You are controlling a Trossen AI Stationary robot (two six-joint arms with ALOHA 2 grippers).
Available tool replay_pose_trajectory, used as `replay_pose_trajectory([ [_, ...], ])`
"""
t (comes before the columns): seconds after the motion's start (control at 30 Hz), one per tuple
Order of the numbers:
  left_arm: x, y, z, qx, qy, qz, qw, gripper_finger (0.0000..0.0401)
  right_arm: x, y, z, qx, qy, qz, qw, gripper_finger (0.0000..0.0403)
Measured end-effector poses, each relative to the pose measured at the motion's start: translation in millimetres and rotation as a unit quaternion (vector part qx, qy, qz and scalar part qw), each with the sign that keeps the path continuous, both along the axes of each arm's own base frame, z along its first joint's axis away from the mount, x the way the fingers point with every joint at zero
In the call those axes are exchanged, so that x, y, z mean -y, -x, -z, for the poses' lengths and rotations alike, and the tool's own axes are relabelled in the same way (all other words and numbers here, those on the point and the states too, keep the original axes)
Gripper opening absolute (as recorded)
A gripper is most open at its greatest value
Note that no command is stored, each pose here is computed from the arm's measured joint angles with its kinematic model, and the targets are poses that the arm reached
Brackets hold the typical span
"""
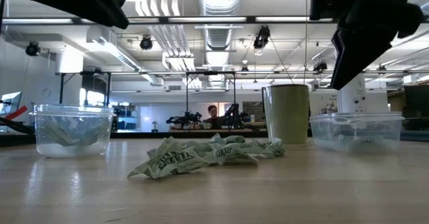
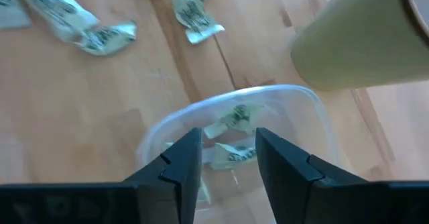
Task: Pick and place Stevia / Truvia into bins
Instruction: Put the stevia packet into the left transparent container
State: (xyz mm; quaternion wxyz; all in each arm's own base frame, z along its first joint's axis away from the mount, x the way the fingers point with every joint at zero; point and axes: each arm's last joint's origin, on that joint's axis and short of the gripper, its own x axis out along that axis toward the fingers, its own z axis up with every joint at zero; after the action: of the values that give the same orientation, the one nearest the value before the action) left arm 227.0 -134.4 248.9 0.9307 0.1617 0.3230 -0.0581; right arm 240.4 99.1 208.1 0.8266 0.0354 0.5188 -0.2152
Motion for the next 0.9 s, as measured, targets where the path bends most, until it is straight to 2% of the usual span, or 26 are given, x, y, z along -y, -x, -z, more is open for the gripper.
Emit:
replay_pose_trajectory([
  [0.23,7.3,-7.0,18.0,-0.026,0.008,0.028,0.999,0.0084,-11.7,-1.8,-9.7,0.020,-0.010,-0.019,1.000,0.0126],
  [0.37,16.5,-20.1,34.3,-0.040,-0.023,0.065,0.997,0.0084,-18.0,0.2,-10.9,0.025,-0.008,-0.033,0.999,0.0119],
  [0.53,32.7,-43.4,35.8,-0.022,-0.042,0.106,0.993,0.0084,-25.8,3.7,-11.0,0.026,-0.009,-0.048,0.998,0.0112],
  [0.67,44.2,-60.6,36.7,-0.020,-0.038,0.108,0.993,0.0084,-32.3,6.5,-11.2,0.030,-0.011,-0.061,0.998,0.0106],
  [0.9,58.4,-82.5,63.3,-0.045,-0.040,0.100,0.993,0.0084,-43.7,10.4,-11.9,0.041,-0.019,-0.082,0.996,0.0096],
])
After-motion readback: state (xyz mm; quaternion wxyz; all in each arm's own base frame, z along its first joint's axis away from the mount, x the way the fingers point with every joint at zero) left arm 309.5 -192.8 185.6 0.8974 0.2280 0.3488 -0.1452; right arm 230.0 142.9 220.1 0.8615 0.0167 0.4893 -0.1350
